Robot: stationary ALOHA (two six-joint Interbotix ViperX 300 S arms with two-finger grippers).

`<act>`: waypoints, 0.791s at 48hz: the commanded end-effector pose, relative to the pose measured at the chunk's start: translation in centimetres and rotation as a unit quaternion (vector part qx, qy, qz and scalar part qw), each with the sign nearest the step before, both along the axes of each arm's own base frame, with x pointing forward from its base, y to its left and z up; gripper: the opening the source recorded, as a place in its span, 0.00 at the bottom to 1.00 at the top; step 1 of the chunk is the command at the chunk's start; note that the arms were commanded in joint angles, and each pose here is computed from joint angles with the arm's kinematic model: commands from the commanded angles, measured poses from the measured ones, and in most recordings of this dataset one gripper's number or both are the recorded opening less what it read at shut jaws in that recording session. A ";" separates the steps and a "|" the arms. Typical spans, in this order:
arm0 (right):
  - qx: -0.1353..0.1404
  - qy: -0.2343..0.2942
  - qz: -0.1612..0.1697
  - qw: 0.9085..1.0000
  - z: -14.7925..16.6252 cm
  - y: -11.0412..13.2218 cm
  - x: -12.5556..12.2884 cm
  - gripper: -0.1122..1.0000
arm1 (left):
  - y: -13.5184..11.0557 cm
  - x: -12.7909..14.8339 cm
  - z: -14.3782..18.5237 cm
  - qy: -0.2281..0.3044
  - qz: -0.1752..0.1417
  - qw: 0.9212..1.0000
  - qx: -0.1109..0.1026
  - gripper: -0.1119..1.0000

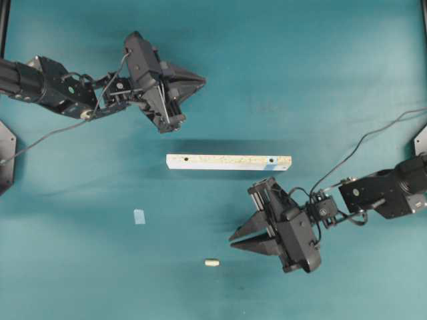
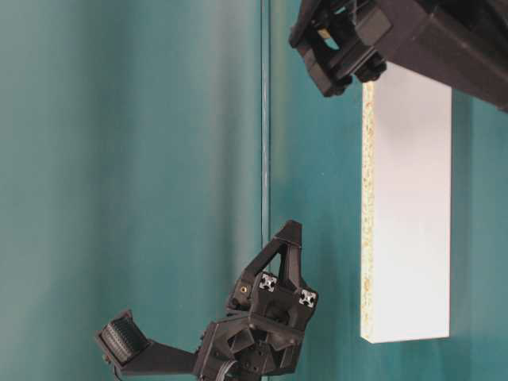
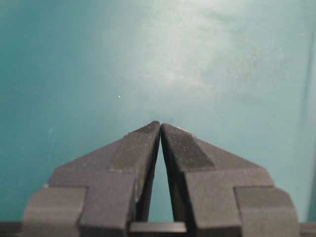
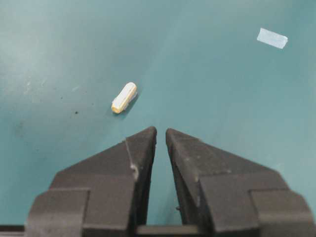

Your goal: Insert the rod into the hole on the wooden board.

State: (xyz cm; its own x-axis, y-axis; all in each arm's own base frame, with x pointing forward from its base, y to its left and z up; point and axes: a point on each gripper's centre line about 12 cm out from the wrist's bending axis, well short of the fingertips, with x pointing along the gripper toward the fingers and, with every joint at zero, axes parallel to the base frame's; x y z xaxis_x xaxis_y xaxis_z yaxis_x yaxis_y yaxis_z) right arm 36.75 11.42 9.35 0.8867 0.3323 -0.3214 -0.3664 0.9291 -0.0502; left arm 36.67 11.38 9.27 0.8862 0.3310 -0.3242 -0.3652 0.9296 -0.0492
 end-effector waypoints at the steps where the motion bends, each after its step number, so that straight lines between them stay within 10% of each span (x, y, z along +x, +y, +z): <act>1: 0.013 -0.022 0.009 1.000 1.7 0.9 0.3 0.32 | -0.8 0.9 2.5 -0.014 -0.028 0.999 0.014 0.32; 10: 0.004 0.026 0.000 1.000 3.2 0.9 0.3 0.10 | -1.5 0.9 4.4 0.021 -0.038 0.999 -0.004 0.18; 29: 0.018 0.116 -0.030 0.993 7.5 0.8 -1.3 0.10 | -4.4 0.0 9.1 0.068 -0.077 0.994 -0.025 0.19; 38: 0.028 0.157 -0.051 0.986 8.5 0.8 -1.2 0.39 | -6.4 0.0 9.4 0.085 -0.104 0.991 -0.029 0.59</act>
